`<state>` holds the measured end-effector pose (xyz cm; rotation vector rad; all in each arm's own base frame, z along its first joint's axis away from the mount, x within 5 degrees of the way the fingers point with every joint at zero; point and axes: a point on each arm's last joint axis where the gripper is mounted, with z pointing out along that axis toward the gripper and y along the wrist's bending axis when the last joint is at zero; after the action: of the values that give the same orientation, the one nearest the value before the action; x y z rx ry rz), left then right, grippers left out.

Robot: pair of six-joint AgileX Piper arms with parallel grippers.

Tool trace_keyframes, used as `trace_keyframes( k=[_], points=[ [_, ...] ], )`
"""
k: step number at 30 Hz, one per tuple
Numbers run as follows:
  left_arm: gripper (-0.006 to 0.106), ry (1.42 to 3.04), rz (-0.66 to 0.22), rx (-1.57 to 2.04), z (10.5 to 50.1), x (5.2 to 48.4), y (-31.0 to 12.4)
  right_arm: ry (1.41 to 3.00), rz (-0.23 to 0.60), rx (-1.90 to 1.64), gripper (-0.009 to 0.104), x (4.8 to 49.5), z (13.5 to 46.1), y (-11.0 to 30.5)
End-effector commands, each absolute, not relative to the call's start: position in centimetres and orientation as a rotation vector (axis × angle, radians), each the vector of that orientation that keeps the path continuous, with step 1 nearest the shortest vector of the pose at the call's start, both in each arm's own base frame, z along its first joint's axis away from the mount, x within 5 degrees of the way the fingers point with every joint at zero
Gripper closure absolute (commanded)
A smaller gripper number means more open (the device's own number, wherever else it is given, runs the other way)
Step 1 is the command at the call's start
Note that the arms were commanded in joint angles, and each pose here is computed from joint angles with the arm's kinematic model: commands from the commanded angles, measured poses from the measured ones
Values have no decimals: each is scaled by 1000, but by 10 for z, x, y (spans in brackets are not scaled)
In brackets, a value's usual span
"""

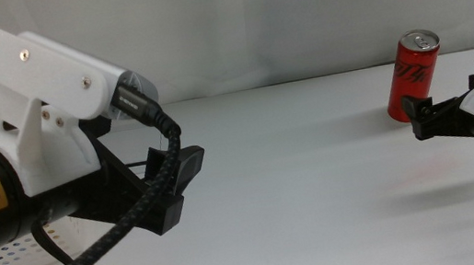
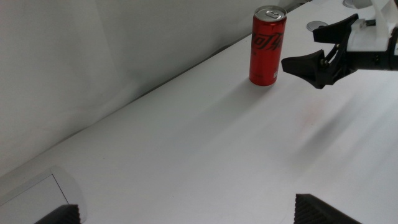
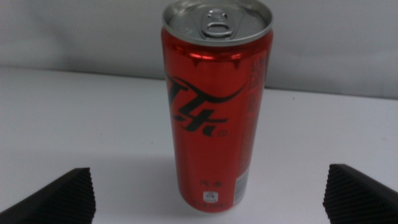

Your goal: Use arms to grab the bottles and put them into the dustbin to the left of the table.

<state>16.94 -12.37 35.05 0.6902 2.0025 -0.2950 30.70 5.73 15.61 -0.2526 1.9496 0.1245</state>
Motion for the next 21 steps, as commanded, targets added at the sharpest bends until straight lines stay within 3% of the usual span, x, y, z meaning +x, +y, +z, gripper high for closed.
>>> trace_keyframes(
  k=[1, 21],
  points=[
    [12, 1990, -308, 686, 351, 169, -125, 1901, 124, -252, -8, 312, 153, 58],
    [12, 1992, -307, 687, 351, 169, -125, 1884, 174, -203, -5, 361, 135, 67]
  ],
)
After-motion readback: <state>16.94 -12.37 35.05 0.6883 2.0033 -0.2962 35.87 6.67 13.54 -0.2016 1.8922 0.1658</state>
